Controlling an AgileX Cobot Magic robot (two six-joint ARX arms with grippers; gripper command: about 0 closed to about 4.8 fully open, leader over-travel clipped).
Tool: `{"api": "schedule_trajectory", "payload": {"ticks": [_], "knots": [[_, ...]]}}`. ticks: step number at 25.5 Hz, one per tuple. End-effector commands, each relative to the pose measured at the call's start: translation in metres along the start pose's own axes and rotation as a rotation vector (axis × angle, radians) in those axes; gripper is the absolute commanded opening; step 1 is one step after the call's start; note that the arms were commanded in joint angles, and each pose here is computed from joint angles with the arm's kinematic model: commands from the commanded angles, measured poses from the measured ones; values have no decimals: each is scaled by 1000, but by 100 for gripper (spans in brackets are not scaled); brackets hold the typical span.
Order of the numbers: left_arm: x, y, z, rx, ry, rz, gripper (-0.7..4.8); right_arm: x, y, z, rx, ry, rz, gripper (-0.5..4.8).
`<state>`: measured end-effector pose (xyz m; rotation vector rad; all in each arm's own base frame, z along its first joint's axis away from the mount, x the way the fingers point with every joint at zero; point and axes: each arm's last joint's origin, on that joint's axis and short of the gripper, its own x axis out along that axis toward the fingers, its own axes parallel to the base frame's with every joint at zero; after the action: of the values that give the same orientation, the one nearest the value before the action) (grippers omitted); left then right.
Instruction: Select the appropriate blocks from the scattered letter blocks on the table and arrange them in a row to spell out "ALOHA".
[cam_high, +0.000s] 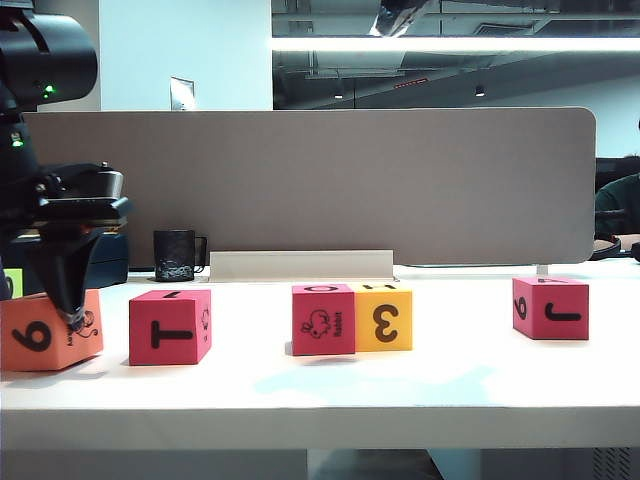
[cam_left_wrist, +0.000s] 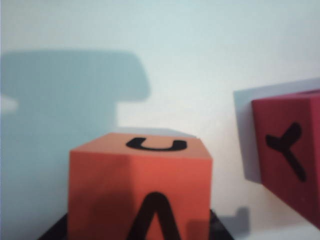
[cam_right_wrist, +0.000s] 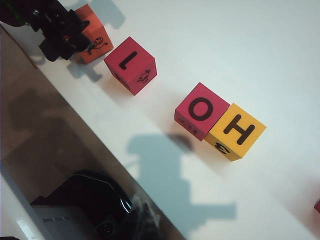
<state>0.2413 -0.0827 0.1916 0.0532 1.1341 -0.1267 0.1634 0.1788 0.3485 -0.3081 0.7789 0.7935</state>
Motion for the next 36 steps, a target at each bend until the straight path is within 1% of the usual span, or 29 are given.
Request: {"api": "schedule_trajectory", "payload": {"ticks": [1, 6, 14, 19, 26, 28, 30, 31, 36], "knots": [[9, -3, 2, -18, 12, -40, 276, -2, 1, 2, 2, -15, 4, -5], [19, -5, 3, -19, 28, -87, 276, -2, 1, 2, 2, -15, 3, -5], [11, -7, 14, -23, 8, -94, 276, -2, 1, 2, 2, -15, 3, -5], [11, -8, 13, -23, 15, -118, 276, -2, 1, 2, 2, -16, 3, -5], [11, -8, 14, -23, 12, -120, 279, -3, 1, 2, 2, -19, 3, -5], [11, -8, 14, -23, 11, -120, 291, -3, 1, 2, 2, -19, 3, -5], [11, -8, 14, -23, 9, -120, 323, -3, 1, 2, 2, -18, 3, -5], [11, -8, 14, -23, 9, -120, 348, -3, 1, 2, 3, -18, 3, -5], [11, -8, 14, -15, 8, -120, 350, -2, 1, 2, 3, -15, 3, -5]]}}
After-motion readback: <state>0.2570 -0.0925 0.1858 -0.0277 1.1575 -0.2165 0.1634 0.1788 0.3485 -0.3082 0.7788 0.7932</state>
